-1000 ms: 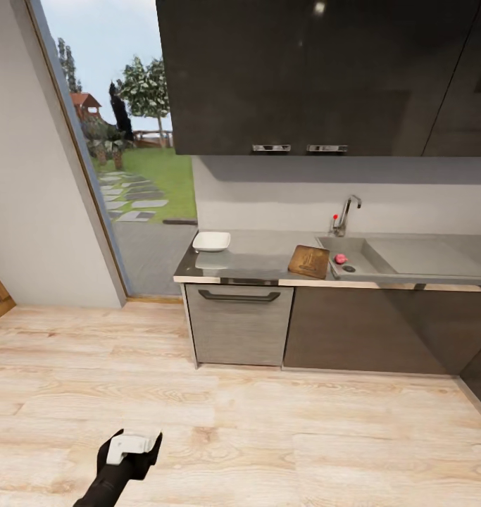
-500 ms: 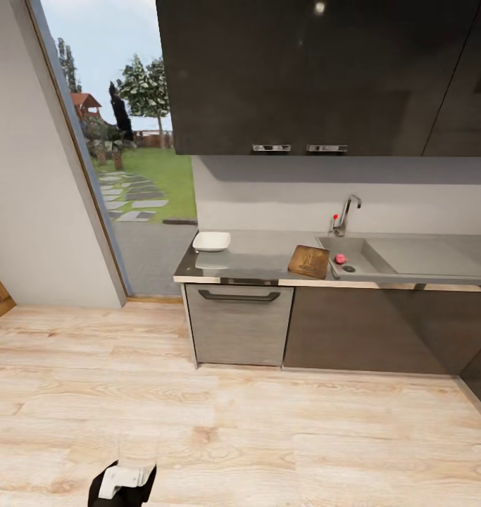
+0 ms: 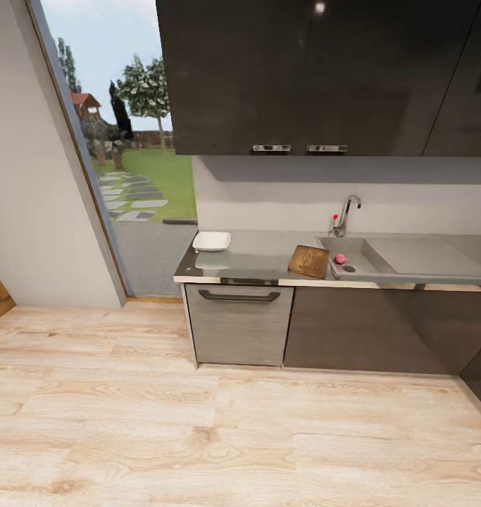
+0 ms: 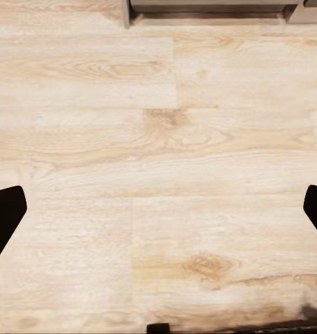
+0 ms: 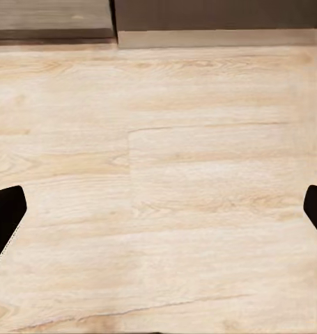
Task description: In the kitchen, take the Vidalia onion out of the sink, dice it on the chopping board with the paring knife, put the diced onion into the bowl on the countertop, then place both the paring knife and the chopping board into the sink.
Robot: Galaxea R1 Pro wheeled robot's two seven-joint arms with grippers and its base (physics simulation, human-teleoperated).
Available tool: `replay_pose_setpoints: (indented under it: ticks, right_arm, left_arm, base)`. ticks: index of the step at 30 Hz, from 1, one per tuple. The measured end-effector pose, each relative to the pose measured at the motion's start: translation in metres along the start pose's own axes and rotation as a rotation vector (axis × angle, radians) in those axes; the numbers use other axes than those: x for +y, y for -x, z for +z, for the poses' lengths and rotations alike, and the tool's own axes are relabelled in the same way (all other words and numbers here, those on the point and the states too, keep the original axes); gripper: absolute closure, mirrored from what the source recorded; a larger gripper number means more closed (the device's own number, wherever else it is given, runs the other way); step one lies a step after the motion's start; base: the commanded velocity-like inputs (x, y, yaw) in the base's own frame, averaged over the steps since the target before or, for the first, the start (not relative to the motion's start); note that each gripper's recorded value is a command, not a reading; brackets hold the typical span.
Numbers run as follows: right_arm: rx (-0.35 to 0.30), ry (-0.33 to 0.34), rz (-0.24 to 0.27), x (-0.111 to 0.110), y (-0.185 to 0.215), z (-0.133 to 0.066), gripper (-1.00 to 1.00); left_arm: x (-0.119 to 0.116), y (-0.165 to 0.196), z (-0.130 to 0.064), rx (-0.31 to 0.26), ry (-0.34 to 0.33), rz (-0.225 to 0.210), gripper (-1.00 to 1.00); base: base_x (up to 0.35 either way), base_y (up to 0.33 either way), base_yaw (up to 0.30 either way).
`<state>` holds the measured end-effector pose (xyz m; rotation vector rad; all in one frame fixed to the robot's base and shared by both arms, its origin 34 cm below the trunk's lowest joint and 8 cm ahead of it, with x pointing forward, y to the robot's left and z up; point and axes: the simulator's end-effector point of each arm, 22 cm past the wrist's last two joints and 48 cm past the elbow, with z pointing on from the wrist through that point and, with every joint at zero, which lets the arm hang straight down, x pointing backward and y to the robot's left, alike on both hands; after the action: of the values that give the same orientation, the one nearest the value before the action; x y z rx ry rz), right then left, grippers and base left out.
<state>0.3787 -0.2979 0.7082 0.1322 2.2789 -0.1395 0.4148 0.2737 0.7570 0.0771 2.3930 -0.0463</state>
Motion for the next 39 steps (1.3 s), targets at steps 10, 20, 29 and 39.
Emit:
replay_pose_setpoints:
  ticks: [10, 20, 29, 39]
  right_arm:
    - [-0.1, -0.077, 0.004, -0.018, 0.104, 0.027, -1.0]
    - [-0.26, -0.136, 0.026, -0.036, 0.235, 0.018, -1.0]
    - [-0.352, -0.243, 0.06, -0.071, 0.365, -0.021, -1.0]
    - [-0.357, -0.223, 0.09, -0.062, 0.39, -0.018, -1.0]
  left_arm:
    - [0.022, -0.005, -0.001, 0.007, 0.089, -0.028, -1.0]
    - [0.024, -0.021, -0.002, 0.037, 0.118, -0.053, -1.0]
    - [0.014, -0.039, -0.002, 0.049, 0.112, -0.07, -1.0]
    - [0.013, -0.046, -0.003, 0.039, 0.111, -0.069, -1.0]
  base:
    - [0.0, 0.0, 0.0]
    - [0.0, 0.0, 0.0]
    - [0.0, 0.0, 0.0]
    - [0.019, 0.0, 0.0]
